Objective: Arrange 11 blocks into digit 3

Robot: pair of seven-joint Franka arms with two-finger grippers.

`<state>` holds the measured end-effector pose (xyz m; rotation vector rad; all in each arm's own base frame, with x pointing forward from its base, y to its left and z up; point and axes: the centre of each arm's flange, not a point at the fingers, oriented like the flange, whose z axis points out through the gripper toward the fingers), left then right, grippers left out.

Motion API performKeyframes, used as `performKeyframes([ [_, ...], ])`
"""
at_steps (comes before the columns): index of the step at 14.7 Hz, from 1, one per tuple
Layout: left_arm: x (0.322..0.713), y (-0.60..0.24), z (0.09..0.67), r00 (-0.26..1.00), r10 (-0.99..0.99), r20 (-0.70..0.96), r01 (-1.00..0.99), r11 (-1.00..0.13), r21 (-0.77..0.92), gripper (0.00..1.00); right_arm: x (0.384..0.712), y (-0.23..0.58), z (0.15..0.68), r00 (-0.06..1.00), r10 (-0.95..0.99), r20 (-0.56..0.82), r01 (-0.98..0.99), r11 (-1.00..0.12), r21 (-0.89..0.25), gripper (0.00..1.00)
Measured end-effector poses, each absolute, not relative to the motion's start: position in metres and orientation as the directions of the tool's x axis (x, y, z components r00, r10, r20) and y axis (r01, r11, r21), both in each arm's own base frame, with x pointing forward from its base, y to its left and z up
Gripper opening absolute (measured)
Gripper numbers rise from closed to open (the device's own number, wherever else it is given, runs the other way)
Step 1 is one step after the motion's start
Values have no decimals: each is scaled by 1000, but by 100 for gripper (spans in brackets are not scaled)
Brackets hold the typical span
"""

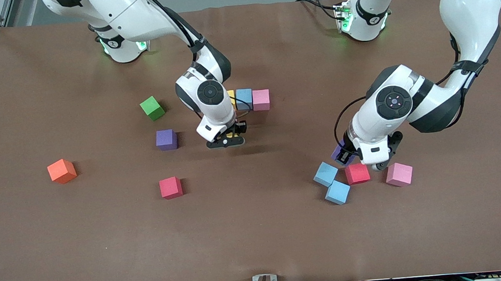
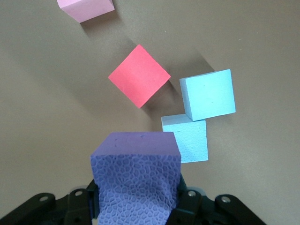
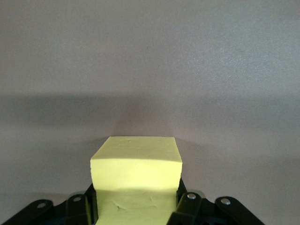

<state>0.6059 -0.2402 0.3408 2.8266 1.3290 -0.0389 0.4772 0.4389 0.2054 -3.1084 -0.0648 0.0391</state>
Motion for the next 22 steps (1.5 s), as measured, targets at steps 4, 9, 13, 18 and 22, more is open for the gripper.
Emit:
performKeyframes([
  [4, 606, -240, 341, 637, 770, -30, 771, -637, 6, 58, 476, 438, 209, 999, 42, -33, 41, -999, -24, 59],
  [9, 607, -239, 342, 635, 772, -30, 772, -635, 8, 58, 472, 435, 210, 998, 43, -38, 42, -999, -18, 59],
  [13, 607, -238, 342, 635, 772, -29, 772, -635, 6, 58, 471, 434, 209, 998, 43, -39, 42, -999, -17, 59],
  [18, 607, -239, 342, 636, 771, -29, 772, -636, 4, 58, 471, 435, 209, 998, 44, -38, 43, -999, -18, 59],
  [22, 607, -239, 342, 636, 771, -29, 771, -636, 4, 58, 470, 435, 209, 998, 46, -38, 45, -999, -18, 59],
])
